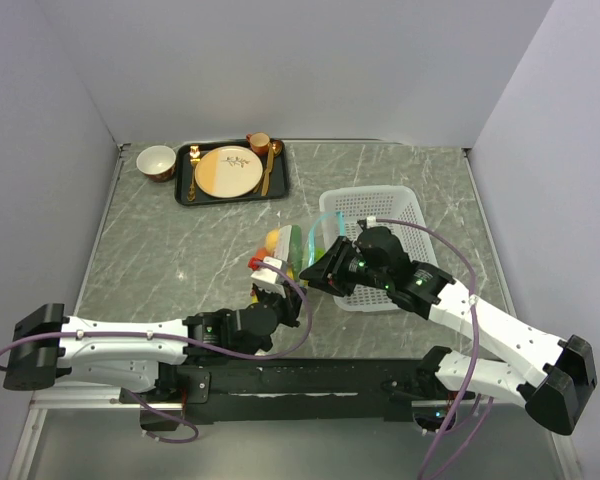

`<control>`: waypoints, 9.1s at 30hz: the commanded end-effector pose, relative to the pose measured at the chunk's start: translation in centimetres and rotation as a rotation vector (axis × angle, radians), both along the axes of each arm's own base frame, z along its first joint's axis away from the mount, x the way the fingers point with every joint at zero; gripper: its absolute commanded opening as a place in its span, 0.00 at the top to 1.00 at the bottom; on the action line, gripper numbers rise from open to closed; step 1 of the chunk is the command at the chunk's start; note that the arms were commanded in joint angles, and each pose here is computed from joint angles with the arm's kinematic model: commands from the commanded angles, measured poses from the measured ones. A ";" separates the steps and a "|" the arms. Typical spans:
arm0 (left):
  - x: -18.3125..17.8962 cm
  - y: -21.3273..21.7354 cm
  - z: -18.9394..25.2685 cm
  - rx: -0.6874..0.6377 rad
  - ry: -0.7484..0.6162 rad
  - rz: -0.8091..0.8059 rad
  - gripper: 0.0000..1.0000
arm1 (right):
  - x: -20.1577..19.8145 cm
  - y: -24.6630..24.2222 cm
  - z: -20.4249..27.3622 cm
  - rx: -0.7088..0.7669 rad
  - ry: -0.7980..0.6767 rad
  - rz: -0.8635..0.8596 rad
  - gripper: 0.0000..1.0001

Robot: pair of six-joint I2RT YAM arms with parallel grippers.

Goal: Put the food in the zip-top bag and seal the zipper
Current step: Zip the zipper food storage bag at the center of the board.

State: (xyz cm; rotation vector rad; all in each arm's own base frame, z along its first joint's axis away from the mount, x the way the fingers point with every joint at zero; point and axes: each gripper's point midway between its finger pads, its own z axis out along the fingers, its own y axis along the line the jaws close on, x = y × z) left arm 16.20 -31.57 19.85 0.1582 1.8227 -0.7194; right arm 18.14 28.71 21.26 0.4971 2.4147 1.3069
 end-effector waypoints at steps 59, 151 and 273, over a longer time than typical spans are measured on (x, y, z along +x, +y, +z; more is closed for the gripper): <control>-0.5 0.8 1.6 -0.063 0.020 -0.014 0.99 | 1.9 -3.3 -2.7 0.006 0.004 -0.220 0.98; 1.0 -2.1 -0.2 -0.064 0.036 -0.052 0.99 | 1.6 -4.3 0.6 -0.176 -0.113 -0.099 0.49; -1.2 -4.0 0.5 -0.023 0.035 -0.224 0.99 | 4.2 -7.6 -5.9 -0.371 -0.025 -0.267 1.00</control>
